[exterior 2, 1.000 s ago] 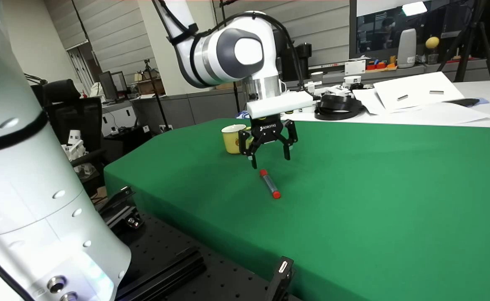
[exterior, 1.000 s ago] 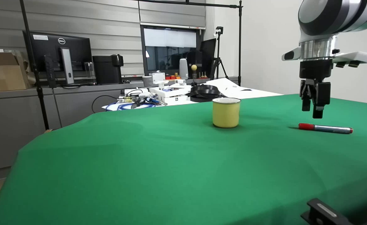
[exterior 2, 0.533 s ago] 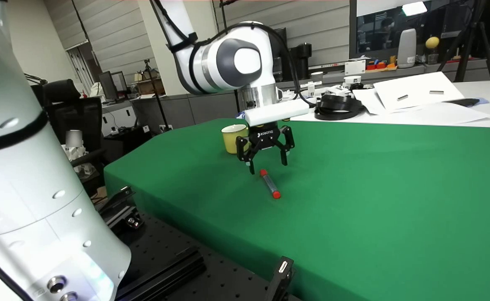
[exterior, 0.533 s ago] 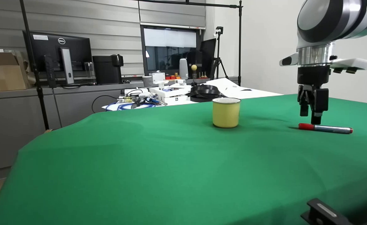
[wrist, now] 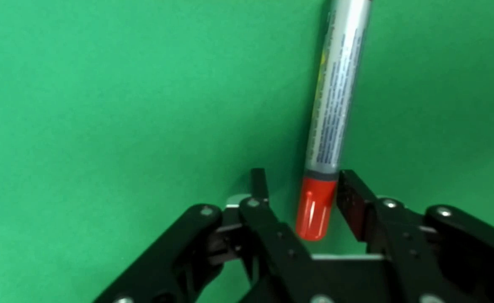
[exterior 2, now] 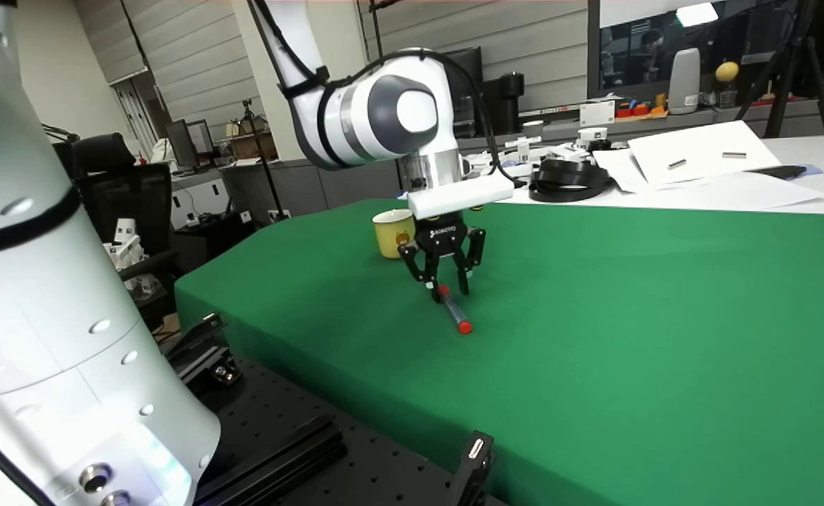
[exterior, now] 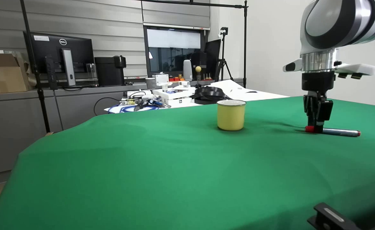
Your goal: Get the pen from the table and put it in the yellow cup
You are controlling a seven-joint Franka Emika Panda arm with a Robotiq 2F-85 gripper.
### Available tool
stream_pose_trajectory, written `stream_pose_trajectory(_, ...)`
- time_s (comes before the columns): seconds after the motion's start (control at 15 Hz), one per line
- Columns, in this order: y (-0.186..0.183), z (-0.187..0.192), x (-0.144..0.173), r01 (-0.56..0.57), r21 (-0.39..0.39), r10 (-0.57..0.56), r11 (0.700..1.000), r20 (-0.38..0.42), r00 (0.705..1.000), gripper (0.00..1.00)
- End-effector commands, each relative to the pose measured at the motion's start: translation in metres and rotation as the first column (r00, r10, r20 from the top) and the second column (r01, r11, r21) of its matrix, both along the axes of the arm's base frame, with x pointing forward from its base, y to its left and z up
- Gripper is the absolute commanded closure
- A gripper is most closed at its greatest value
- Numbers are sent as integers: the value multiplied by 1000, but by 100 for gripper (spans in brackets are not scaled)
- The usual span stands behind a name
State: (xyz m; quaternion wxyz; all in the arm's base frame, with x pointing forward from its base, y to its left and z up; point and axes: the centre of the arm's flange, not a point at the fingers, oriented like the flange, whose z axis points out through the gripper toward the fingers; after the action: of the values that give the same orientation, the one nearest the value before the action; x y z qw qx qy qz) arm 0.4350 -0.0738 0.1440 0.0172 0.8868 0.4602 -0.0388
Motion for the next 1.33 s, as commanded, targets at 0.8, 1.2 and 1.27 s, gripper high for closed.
stream_pose_trajectory(0.8,27,68,54,96,-19,-95,995,74,993,94)
stream_pose_trajectory(1.2,89,123,87,22,-33,-17,999,147,989,94)
stream_pose_trajectory(1.27,101,128,91,6,-26,-2,1000,156,988,94)
